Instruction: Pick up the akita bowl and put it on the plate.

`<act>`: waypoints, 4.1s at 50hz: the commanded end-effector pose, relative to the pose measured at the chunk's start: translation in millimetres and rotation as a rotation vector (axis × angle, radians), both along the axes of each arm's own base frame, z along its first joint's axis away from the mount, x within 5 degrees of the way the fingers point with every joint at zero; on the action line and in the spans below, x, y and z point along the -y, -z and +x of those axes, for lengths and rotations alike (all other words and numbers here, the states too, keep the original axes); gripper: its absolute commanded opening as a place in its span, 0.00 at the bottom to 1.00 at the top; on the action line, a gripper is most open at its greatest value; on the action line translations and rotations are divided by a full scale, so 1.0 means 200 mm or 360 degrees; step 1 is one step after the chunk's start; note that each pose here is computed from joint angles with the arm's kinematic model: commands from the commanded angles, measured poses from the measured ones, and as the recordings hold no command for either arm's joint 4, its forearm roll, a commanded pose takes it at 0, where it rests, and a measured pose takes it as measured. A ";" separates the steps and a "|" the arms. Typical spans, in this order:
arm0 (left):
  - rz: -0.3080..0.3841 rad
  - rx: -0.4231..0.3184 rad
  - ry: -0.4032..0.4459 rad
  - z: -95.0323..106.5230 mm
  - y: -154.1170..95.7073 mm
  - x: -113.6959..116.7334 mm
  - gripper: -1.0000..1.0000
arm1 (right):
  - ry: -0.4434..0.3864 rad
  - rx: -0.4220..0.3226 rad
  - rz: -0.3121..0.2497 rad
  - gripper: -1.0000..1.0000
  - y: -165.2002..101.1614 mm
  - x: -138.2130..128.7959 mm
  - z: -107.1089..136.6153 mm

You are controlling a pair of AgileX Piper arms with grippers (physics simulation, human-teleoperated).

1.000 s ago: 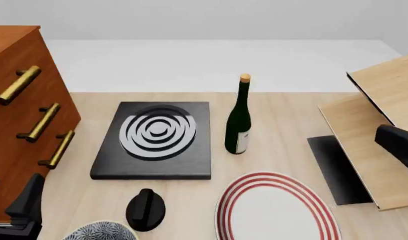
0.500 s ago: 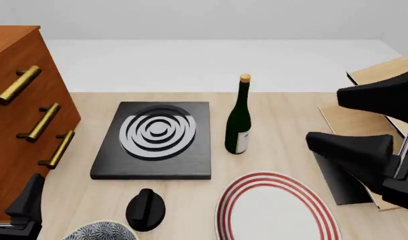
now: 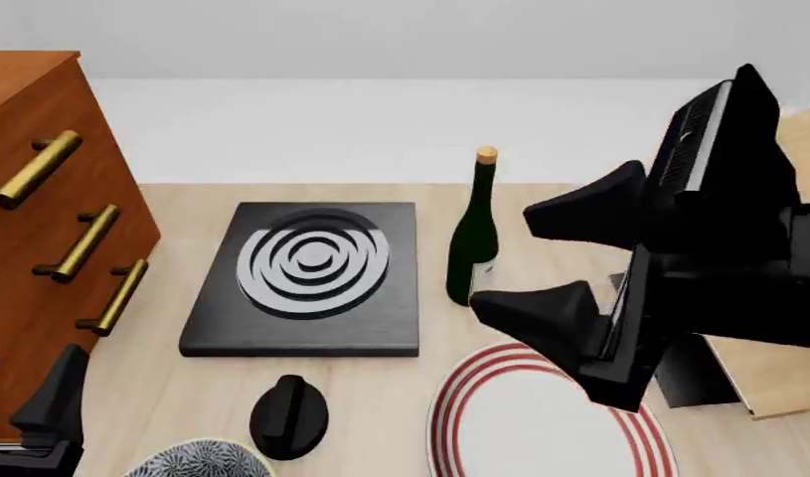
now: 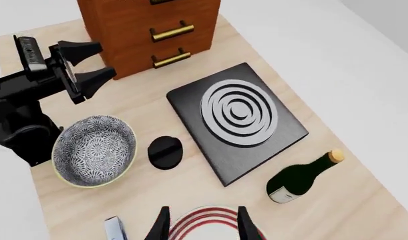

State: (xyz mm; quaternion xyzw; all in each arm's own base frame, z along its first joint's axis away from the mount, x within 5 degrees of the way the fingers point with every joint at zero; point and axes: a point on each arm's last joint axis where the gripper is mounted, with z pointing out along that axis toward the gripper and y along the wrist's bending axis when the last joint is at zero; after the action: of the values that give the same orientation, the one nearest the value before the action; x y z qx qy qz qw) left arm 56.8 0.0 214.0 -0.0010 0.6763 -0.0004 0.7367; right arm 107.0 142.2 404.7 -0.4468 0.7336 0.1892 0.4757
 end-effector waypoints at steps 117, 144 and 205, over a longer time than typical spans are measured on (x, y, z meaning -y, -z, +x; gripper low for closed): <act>0.0002 -0.0014 -0.0001 0.00 0.01 0.00 1.00 | -0.0040 -0.0643 0.0027 1.00 0.90 -0.91 0.10; 0.0002 -0.0022 -0.0002 0.00 0.01 0.00 1.00 | 0.0007 -0.0739 0.0049 1.00 1.09 -0.95 0.09; 0.0003 -0.0030 -0.0004 0.00 0.01 0.00 1.00 | 0.0073 -0.0916 0.0115 1.00 1.43 -1.01 0.01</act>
State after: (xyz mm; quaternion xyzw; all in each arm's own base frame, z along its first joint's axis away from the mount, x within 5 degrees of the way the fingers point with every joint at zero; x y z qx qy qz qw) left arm 56.3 0.2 211.3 -0.0011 0.6831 0.0009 0.7303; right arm 112.3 343.8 134.9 -0.3350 0.8386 0.3285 0.2767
